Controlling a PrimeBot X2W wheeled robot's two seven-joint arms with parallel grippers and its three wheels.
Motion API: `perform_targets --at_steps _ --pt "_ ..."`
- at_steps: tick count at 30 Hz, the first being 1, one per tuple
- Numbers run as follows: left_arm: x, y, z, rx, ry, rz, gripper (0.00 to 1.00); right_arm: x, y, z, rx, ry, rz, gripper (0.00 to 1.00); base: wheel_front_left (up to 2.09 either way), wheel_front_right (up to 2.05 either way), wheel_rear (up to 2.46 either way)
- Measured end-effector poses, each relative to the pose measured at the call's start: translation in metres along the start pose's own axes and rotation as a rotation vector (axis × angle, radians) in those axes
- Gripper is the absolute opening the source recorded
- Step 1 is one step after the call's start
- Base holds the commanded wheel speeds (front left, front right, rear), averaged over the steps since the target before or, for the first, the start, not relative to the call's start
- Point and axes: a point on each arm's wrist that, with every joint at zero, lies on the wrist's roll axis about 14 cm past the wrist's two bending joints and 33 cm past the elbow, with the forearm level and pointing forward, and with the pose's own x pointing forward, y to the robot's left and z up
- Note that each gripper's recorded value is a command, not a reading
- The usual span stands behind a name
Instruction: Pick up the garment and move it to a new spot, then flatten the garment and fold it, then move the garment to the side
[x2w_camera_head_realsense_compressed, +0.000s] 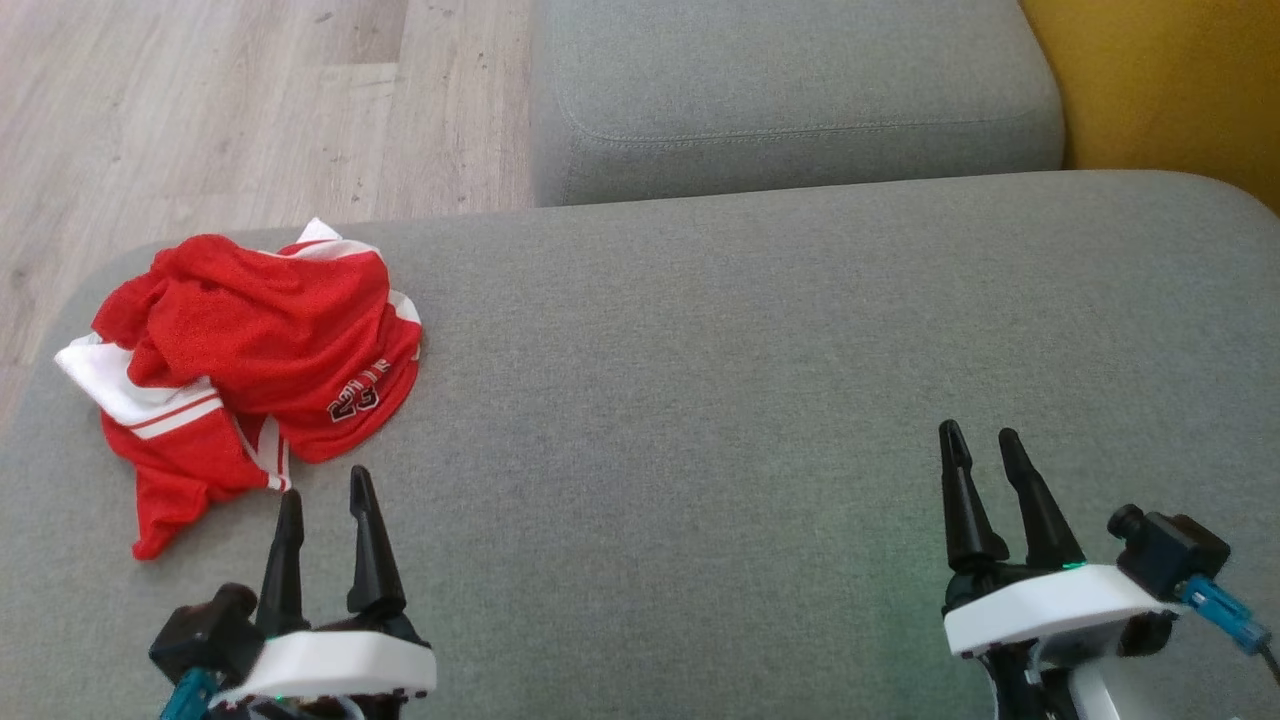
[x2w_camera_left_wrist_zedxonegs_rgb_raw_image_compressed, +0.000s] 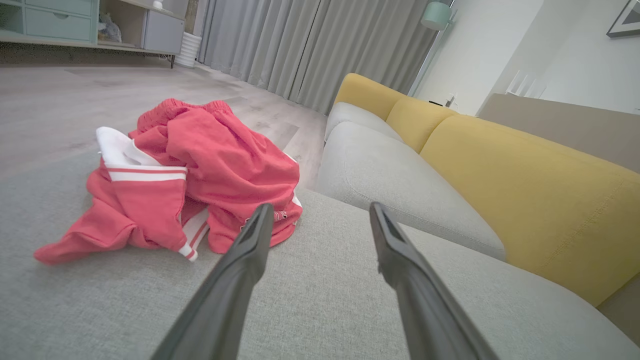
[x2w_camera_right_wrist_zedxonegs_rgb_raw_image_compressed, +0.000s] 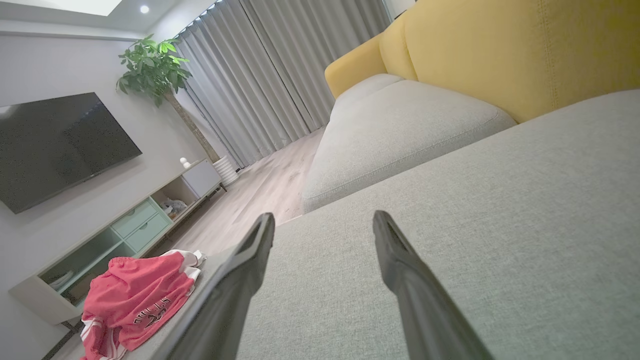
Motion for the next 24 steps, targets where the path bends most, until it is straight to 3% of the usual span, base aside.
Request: perform_targets --at_steps 24 --pt "-0.006 -0.022 0.005 0.306 -0.076 -0.086 1.00 0.000 0.005 -0.010 -0.266 0.010 0.047 1.00 0.00 0.00 0.00"
